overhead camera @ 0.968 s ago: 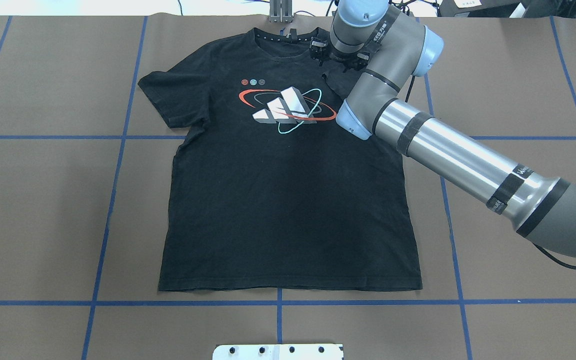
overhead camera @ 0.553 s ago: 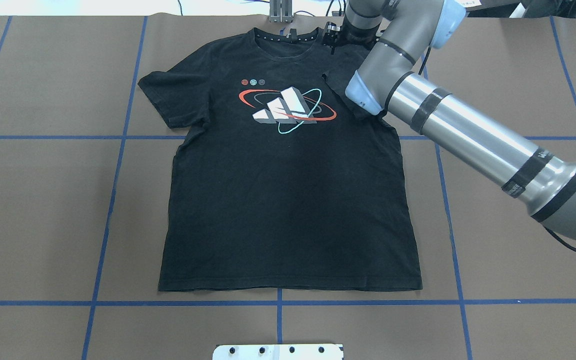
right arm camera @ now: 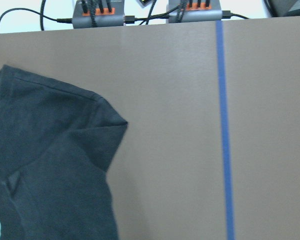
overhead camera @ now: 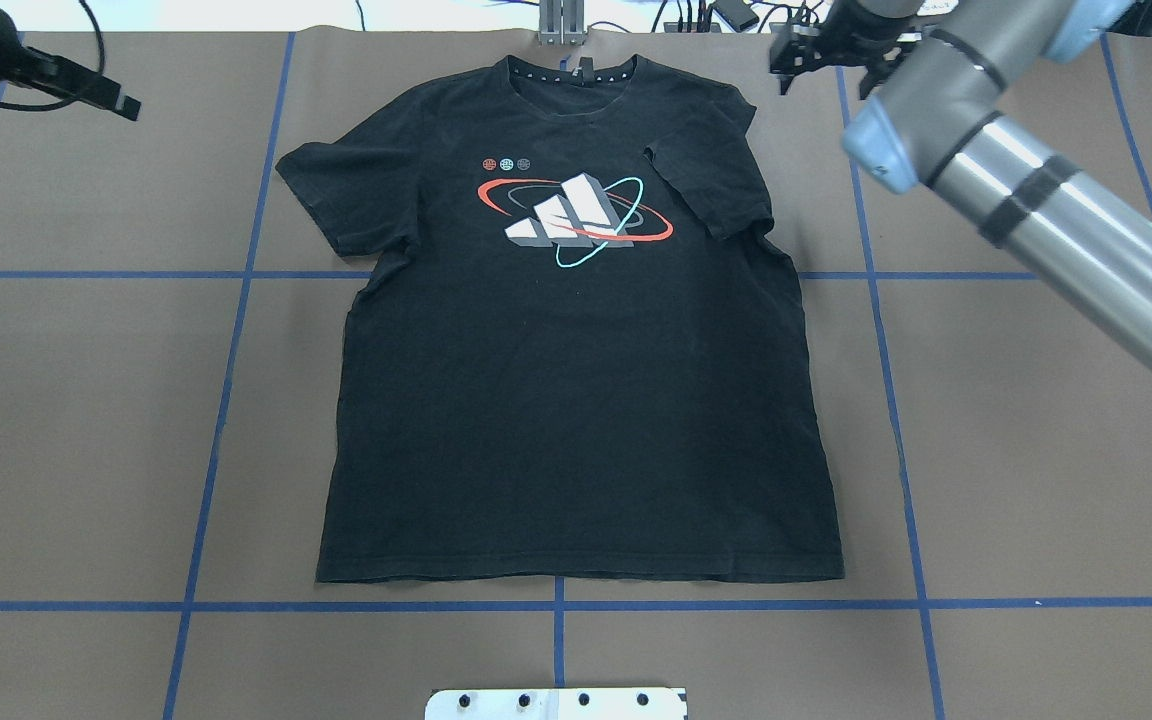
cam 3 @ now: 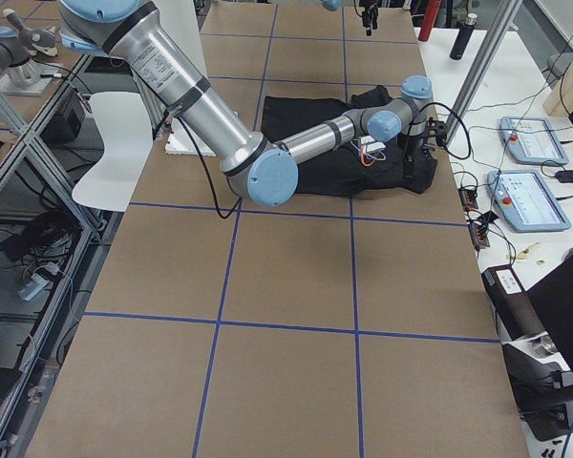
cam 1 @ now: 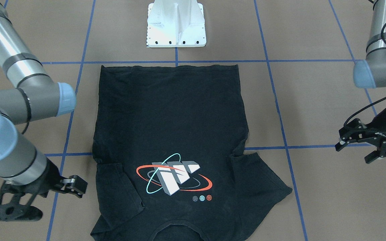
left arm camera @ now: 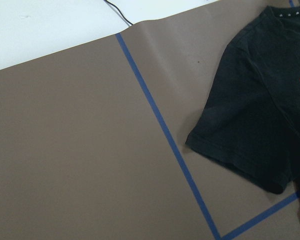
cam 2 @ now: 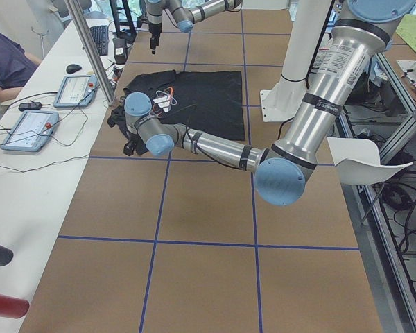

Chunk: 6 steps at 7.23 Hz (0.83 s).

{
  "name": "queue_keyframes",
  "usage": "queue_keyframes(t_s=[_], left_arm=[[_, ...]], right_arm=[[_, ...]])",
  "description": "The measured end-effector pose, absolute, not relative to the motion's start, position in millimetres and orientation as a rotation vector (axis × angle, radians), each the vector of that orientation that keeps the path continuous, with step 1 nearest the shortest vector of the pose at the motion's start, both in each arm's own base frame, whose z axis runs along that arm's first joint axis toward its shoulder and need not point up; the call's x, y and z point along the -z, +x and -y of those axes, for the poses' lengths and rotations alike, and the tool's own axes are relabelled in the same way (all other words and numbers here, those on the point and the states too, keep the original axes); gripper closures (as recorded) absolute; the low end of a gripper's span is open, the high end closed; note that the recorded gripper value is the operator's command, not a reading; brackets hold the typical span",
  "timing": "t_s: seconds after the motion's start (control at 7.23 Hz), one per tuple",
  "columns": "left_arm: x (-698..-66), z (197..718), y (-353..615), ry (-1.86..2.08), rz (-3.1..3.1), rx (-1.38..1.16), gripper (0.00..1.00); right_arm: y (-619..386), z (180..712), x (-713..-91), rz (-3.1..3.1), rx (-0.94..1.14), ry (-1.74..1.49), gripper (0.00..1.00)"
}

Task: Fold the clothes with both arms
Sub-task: 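Raise the right gripper away while the left arm swings toward the shirt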

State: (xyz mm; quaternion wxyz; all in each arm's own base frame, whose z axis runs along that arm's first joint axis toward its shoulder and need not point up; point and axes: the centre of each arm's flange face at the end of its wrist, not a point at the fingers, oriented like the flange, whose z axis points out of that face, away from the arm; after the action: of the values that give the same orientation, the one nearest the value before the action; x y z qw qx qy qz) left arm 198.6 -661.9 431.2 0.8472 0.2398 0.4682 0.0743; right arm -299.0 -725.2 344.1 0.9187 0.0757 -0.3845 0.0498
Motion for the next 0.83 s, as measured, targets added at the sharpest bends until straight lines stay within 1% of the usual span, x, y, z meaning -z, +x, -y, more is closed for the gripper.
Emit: queue_keyframes(t_s=[0.28, 0.55, 0.83], left_arm=[[-436, 684, 273, 0.543, -0.977, -0.070, 0.00], [-441, 704, 320, 0.585, -0.925, -0.030, 0.00], [-451, 710, 350, 0.590, -0.906, -0.033, 0.00]], right_arm=[[-212, 704, -412, 0.793, -0.013, 0.179, 0.00], [-145, 679, -465, 0.791, 0.053, 0.198, 0.00], [-129, 667, -482, 0.789, 0.083, 0.204, 0.00]])
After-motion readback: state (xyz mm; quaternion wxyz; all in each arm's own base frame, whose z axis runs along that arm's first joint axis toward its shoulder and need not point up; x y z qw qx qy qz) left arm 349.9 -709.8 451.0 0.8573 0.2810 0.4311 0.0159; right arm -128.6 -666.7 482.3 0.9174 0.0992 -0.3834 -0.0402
